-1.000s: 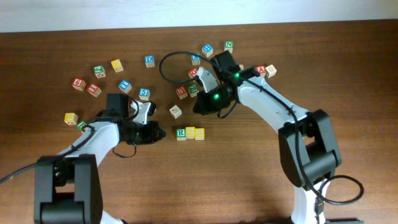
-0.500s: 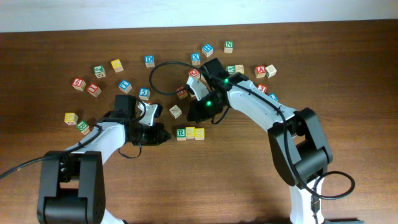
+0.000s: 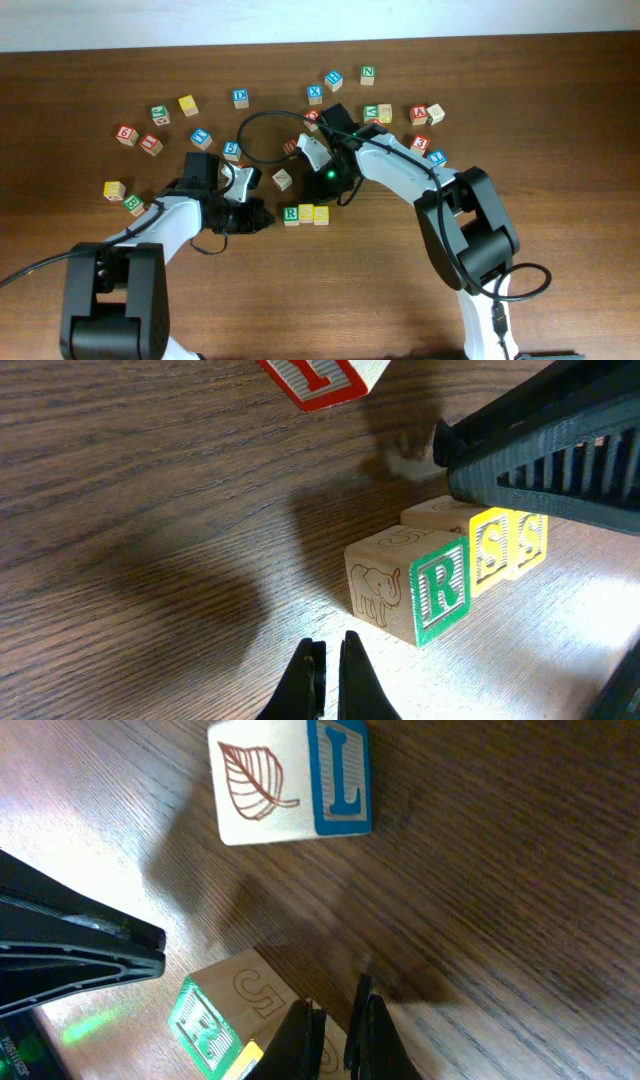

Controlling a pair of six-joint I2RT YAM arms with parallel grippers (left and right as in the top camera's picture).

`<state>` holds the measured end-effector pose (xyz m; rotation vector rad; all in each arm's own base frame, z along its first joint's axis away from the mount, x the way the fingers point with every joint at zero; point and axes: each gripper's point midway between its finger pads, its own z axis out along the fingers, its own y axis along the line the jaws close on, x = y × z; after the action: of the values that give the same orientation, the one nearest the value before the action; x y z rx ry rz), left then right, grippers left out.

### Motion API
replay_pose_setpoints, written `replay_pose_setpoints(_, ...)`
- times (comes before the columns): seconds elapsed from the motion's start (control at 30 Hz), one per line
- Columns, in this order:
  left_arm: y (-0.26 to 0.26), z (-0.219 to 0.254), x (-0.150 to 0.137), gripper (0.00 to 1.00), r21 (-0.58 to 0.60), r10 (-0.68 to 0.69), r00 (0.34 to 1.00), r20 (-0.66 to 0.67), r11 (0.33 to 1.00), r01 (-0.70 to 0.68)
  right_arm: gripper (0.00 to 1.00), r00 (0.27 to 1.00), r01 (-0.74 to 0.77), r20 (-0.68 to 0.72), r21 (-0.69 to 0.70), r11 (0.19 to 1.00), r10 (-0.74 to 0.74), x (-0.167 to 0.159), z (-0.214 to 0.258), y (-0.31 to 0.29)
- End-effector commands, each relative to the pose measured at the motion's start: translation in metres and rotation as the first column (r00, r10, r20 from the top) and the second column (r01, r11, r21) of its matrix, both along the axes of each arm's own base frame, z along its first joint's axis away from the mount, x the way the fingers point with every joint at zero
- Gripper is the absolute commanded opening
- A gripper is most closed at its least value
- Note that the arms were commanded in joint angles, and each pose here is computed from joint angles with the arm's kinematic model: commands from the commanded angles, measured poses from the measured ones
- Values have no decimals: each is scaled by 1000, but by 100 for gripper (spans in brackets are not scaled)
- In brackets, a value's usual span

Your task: Spell out RSS

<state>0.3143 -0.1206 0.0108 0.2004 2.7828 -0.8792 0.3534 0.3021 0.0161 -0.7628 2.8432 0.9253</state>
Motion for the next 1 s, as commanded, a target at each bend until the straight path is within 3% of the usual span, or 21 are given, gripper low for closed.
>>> replay_pose_setpoints(0.0, -1, -6, -5, 0, -3, 2, 1000, -25, 1000, -2, 4, 1000, -15, -20, -20, 1000, 15, -6, -10, -1)
replay_pose_setpoints(0.23, -1, -6, -5, 0, -2, 2, 1000, -25, 1000, -2, 4, 1000, -19, -14, -12, 1000, 19, -6, -9, 0)
replay_pose_setpoints(0.4, 12, -9, 2, 0, 71, 29, 1000, -3, 997, -29, 4, 994, 81, 77, 9, 997, -82, 48, 38, -7)
replay_pose_setpoints(0.47, 27, 14, 20, 0, 92, 71, 995, 67, 993, -77, 4, 971, 216, 128, -87, 973, -204, 76, 79, -39)
replay_pose_setpoints(0.5, 43, 47, 34, 0, 132, 108, 984, 144, 983, -127, 4, 956, 263, 167, -134, 955, -240, 84, 109, -59)
replay_pose_setpoints(0.6, 60, 141, 36, 0, 207, 110, 927, 358, 959, -194, 4, 916, 382, 218, -214, 899, -337, 67, 190, -107)
replay_pose_setpoints(0.7, 48, 237, -17, 0, 156, 69, 810, 583, 968, -194, 4, 892, 433, 251, -230, 872, -376, 12, 255, -137)
replay_pose_setpoints(0.83, 47, 276, -98, 0, 149, 26, 729, 684, 973, -174, 4, 862, 472, 306, -197, 859, -404, -44, 299, -159)
replay_pose_setpoints(0.93, 51, 279, -137, 0, 145, 27, 713, 701, 973, -180, 4, 800, 560, 388, -212, 801, -457, -89, 305, -185)
replay_pose_setpoints(0.97, 52, 276, -146, 0, 146, 27, 715, 698, 973, -179, 4, 799, 549, 404, -189, 814, -446, -108, 303, -186)
